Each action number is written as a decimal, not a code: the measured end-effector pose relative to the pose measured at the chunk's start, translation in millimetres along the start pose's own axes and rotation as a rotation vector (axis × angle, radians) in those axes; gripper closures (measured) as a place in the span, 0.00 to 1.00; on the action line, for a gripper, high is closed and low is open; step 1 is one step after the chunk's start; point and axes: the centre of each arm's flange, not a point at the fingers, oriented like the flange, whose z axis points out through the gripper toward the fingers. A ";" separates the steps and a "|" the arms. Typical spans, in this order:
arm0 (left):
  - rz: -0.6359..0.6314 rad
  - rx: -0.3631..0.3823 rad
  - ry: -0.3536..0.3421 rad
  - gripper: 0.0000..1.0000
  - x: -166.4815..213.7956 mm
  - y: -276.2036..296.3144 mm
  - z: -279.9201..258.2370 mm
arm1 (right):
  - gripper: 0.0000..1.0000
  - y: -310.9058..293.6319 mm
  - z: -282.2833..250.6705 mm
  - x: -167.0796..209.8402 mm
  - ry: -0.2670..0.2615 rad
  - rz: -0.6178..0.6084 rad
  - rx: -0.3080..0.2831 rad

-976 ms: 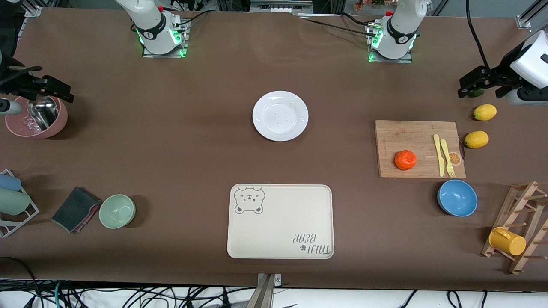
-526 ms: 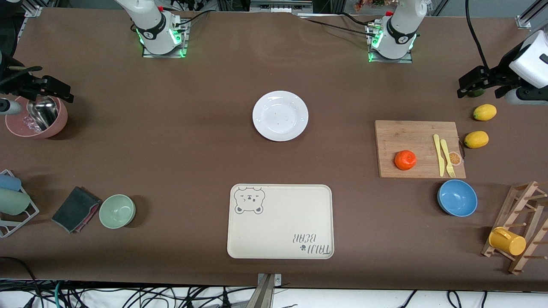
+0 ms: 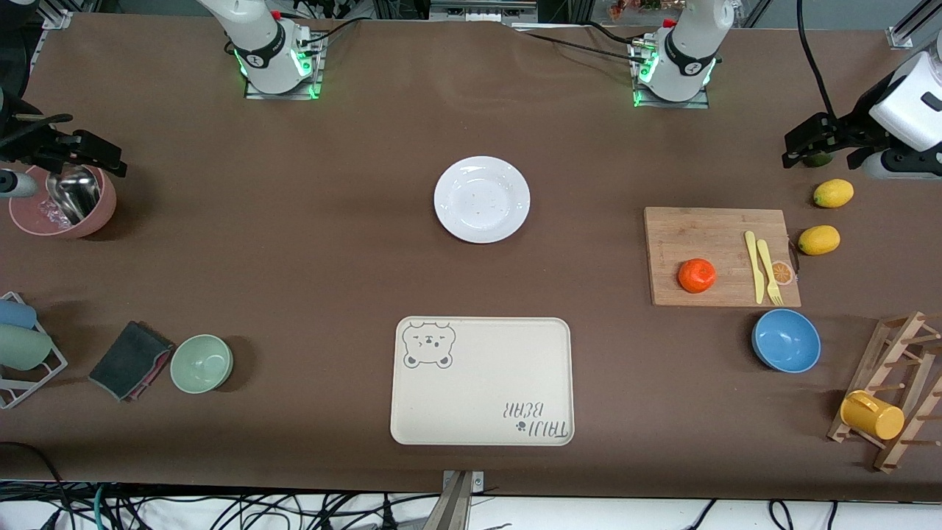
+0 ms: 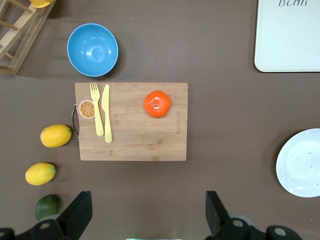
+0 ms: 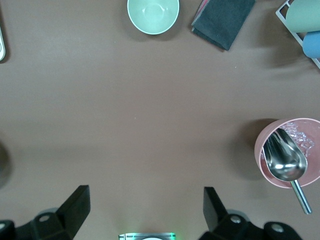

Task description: Place orange and plate with both arms

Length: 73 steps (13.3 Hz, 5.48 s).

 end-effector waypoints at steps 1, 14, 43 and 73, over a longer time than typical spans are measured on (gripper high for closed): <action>0.001 0.000 0.000 0.00 0.0 0.4 0.0 | 0.00 0.4 0.1 0.1 0.000 0.001 0.000; 0.009 0.003 0.000 0.00 -0.7 11.1 0.2 | 0.00 2.1 0.4 0.1 -0.001 0.004 0.000; -0.030 -0.023 -0.056 0.00 67.4 -8.9 105.7 | 0.00 2.5 0.8 0.3 -0.002 0.004 0.000; -0.051 -0.035 -0.010 0.02 84.6 -11.6 404.2 | 0.00 3.1 1.0 0.3 -0.003 0.005 0.001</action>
